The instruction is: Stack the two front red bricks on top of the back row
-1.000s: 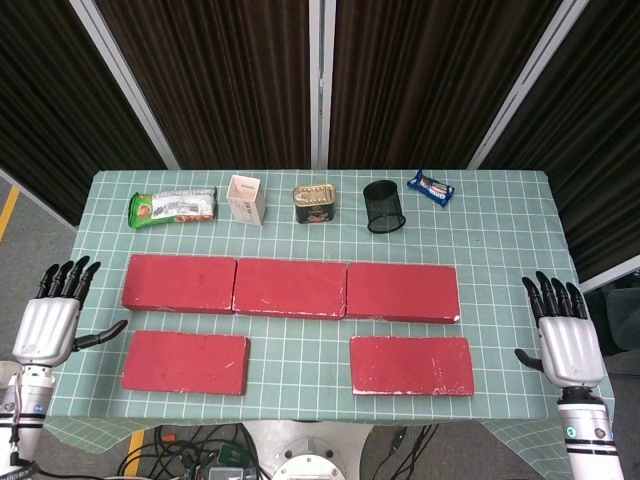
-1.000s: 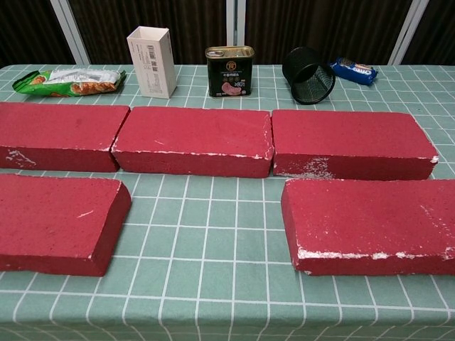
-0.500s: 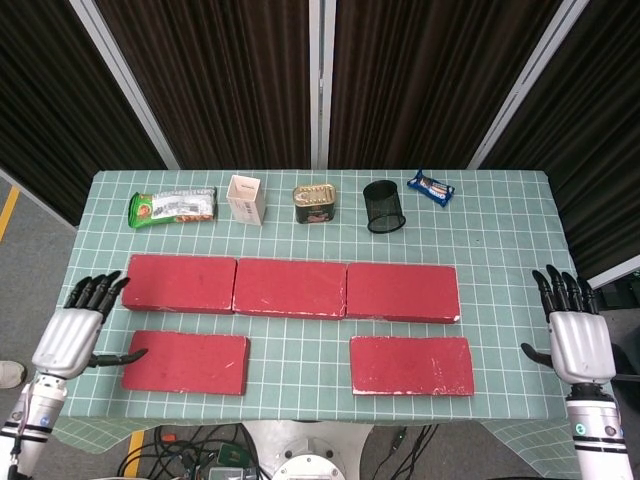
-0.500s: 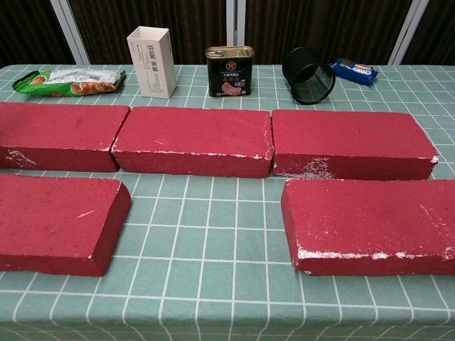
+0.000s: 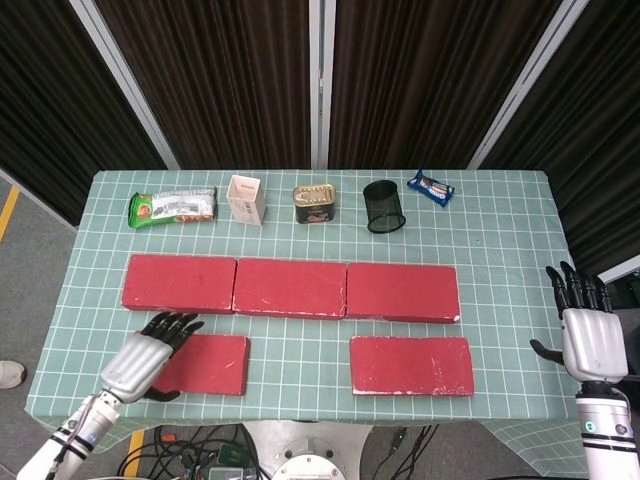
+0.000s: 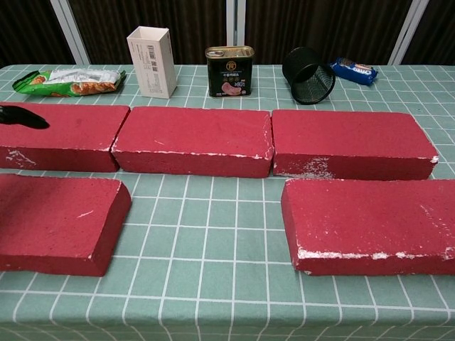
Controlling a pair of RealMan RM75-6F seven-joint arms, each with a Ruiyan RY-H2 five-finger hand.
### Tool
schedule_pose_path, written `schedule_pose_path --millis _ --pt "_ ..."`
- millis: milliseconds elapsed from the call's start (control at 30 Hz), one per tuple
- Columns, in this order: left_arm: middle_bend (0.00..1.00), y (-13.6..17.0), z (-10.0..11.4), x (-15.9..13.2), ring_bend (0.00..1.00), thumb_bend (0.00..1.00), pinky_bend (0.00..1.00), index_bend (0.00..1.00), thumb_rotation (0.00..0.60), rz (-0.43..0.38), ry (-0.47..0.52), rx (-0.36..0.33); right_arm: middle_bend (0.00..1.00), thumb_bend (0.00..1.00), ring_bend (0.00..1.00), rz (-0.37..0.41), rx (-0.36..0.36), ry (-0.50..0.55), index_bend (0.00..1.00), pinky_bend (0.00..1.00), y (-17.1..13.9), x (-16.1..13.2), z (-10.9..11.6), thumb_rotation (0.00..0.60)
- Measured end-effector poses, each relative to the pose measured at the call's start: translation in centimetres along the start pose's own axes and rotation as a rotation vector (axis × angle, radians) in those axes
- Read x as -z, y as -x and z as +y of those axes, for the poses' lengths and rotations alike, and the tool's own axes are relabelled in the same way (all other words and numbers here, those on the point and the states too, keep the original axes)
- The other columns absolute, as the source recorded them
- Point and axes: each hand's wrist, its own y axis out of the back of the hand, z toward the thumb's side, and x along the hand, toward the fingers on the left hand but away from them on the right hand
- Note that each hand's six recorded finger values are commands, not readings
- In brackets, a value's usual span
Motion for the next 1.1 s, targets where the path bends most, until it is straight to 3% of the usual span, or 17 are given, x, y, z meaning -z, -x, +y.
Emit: schedule_pose_path --millis 333,667,1100 --pt "0.00 -2.3 -1.7 -2.3 0.00 0.00 0.00 0.00 0.600 -0.056 0.013 0.065 0.00 0.00 0.00 -0.010 -0.001 0.007 0.00 0.00 -0.3 0.3 -0.2 0.600" --pt "0.00 -4.5 -3.2 -1.5 0.00 0.00 0.00 0.00 0.600 -0.008 0.044 0.114 0.00 0.00 0.00 0.001 -0.008 -0.004 0.00 0.00 0.0 -0.1 -0.5 0.600" --pt "0.00 -4.8 -3.8 -1.0 0.00 0.00 0.00 0.00 0.600 0.022 0.058 0.146 0.00 0.00 0.00 0.002 0.002 -0.006 0.00 0.00 -0.1 0.0 -0.4 0.600"
